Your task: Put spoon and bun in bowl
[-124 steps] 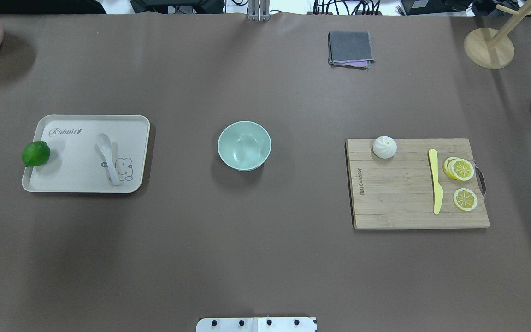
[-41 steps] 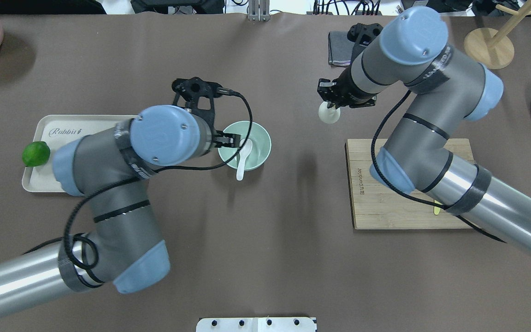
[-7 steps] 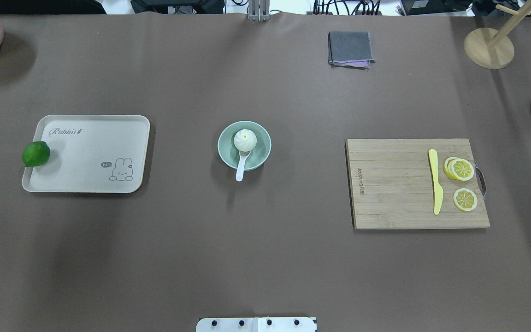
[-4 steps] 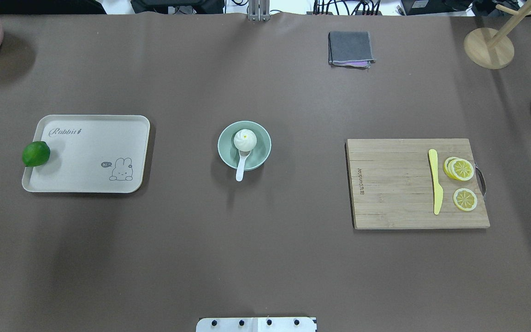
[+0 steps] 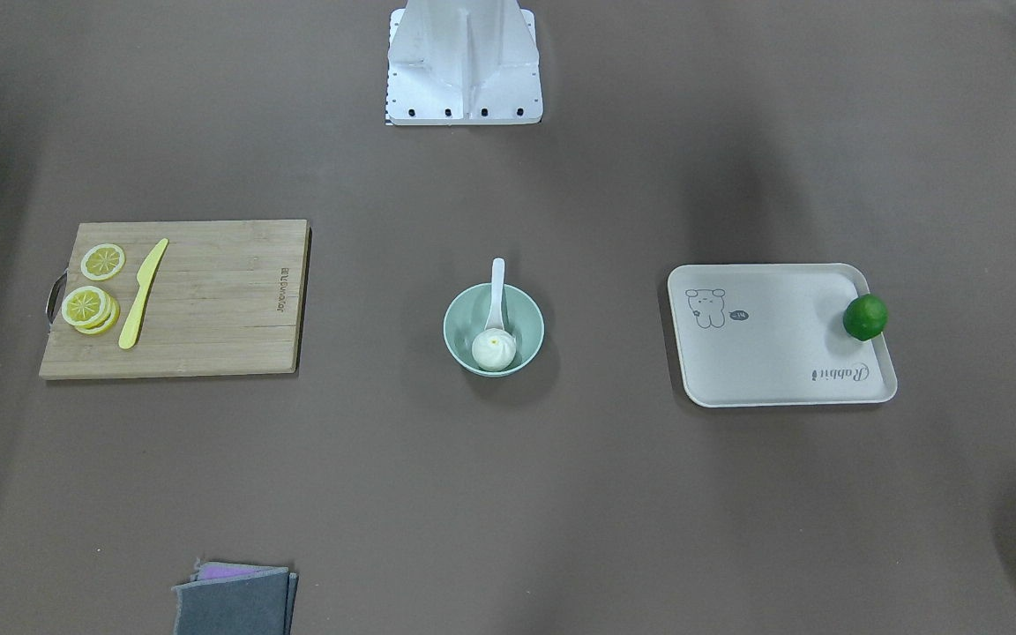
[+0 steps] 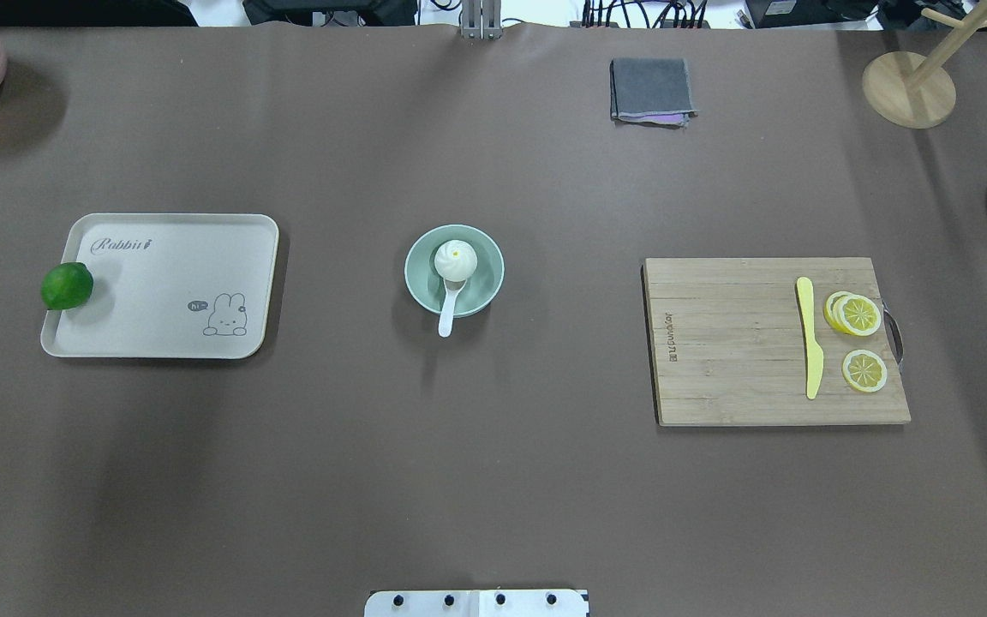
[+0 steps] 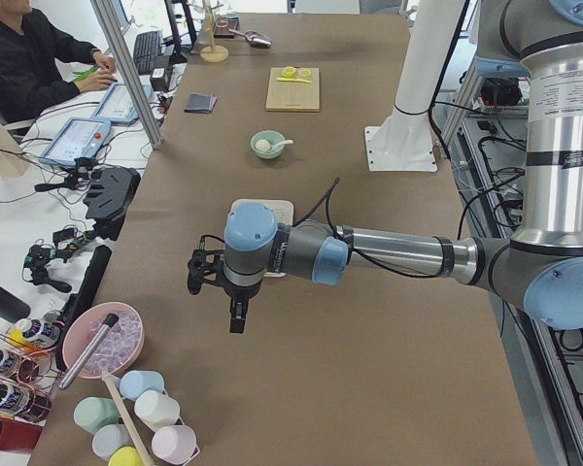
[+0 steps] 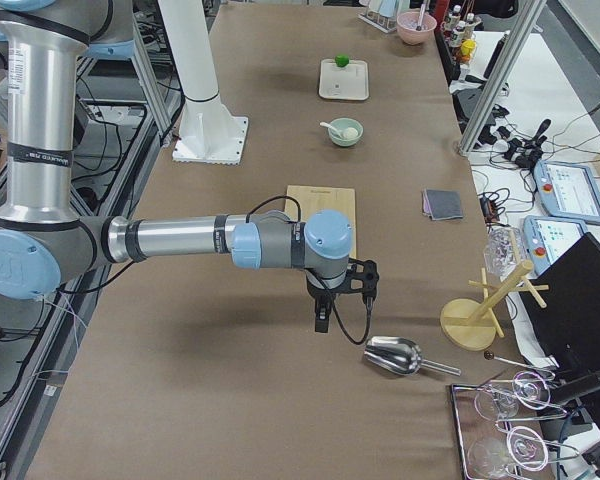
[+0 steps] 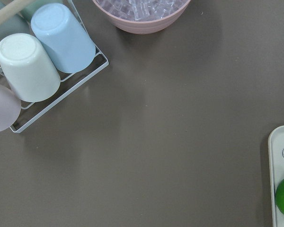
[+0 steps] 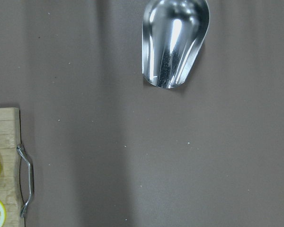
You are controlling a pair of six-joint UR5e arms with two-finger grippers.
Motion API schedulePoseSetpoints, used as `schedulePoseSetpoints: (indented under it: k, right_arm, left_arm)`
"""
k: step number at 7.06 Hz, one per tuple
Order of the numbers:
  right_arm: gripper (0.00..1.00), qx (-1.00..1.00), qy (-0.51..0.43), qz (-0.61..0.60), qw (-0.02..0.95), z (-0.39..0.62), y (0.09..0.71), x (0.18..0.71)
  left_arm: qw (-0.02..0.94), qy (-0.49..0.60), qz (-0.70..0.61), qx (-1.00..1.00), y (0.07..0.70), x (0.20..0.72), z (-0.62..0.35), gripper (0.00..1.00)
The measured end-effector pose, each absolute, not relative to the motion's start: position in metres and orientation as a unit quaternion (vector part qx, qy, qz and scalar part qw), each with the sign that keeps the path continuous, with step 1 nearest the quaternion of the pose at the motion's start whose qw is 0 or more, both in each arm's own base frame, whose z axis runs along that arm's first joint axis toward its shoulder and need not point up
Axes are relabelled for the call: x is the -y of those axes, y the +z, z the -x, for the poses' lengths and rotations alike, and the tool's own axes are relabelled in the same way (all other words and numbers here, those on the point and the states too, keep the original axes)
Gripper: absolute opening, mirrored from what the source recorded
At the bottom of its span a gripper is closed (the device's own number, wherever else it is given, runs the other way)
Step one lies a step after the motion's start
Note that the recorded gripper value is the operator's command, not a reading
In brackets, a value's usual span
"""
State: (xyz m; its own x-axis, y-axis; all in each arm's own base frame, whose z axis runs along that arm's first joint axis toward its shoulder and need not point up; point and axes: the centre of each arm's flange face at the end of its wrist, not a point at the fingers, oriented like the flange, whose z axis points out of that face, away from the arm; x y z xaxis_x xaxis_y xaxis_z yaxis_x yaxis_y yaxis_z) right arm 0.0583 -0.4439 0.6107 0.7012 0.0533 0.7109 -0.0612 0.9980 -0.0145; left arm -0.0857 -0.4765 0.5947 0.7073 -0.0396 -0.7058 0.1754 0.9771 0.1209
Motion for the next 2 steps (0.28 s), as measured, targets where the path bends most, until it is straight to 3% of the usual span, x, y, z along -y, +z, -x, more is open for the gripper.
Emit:
schedulePoseSetpoints:
  k: [2]
  right_arm:
    - [1.00,0.385,0.032,-0.004,0.922,-0.0583,0.6125,0.4426]
  left_arm:
    - [0.920,-0.059,-0.089,-0.378,0.5959,0.4743,0.0853,0.98]
